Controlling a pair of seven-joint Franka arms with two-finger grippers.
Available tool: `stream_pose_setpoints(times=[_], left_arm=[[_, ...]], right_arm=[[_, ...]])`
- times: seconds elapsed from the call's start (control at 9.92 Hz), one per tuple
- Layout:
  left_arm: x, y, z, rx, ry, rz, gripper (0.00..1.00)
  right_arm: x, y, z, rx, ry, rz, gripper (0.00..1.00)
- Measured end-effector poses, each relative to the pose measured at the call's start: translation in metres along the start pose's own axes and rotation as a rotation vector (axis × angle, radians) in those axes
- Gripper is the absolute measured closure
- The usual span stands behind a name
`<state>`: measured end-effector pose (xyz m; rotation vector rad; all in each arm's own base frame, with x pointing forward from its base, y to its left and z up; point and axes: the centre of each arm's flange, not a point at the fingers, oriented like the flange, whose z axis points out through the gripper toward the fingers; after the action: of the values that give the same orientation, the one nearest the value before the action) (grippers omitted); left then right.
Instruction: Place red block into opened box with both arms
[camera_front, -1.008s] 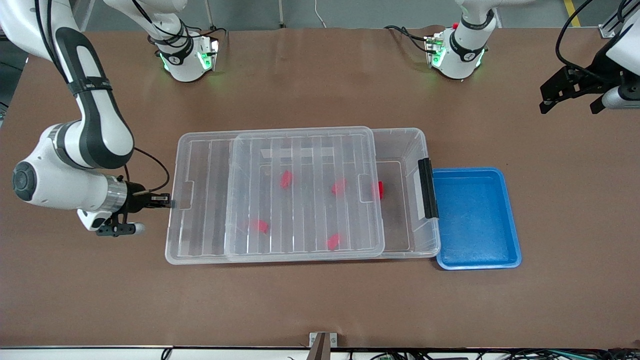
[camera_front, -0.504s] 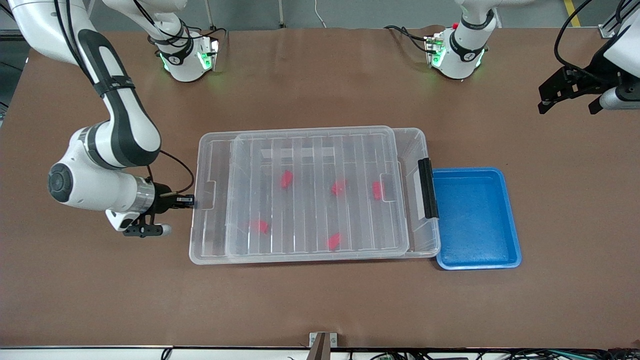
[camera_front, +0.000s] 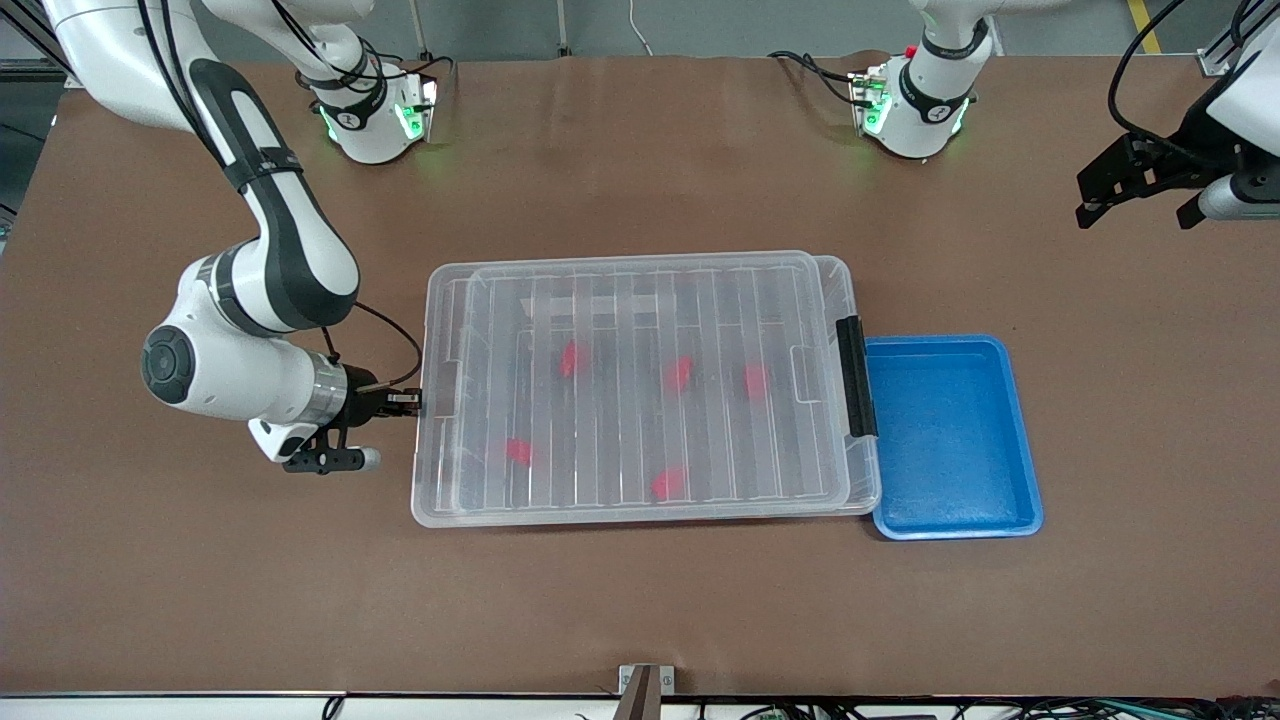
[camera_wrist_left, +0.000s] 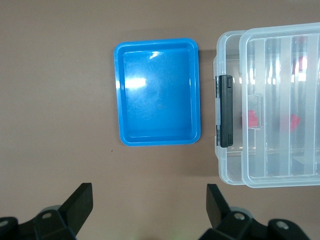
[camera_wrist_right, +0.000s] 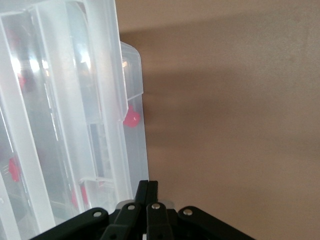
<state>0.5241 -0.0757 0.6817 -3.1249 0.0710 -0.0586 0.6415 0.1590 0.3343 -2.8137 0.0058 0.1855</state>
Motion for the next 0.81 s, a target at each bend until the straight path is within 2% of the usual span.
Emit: stream_pose_setpoints(times=[0.3,0.4,0.5,0.71,0.81], left_arm=[[0.000,0.000,0.000,0.000,0.000,0.000,0.00],[0.000,0.000,0.000,0.000,0.000,0.000,0.00],[0.000,0.000,0.000,0.000,0.000,-0.001,0.00],[0.000,-0.001,0.000,0.000,0.000,-0.001,0.00],[0.000,-0.001,0.000,0.000,-0.001,-0.001,0.00]], right_arm=[[0.004,0.003,-0.002,-0.002,0.007,0.003,0.97],[0.007,0.013,-0.010,-0.020,0.015,0.007,0.87],[0.011,0.030,-0.026,-0.063,0.028,0.003,0.71],[0.005,0.057,-0.088,-0.190,0.061,-0.009,0.40],[-0.004,0.073,-0.126,-0.230,0.087,0.010,0.26]])
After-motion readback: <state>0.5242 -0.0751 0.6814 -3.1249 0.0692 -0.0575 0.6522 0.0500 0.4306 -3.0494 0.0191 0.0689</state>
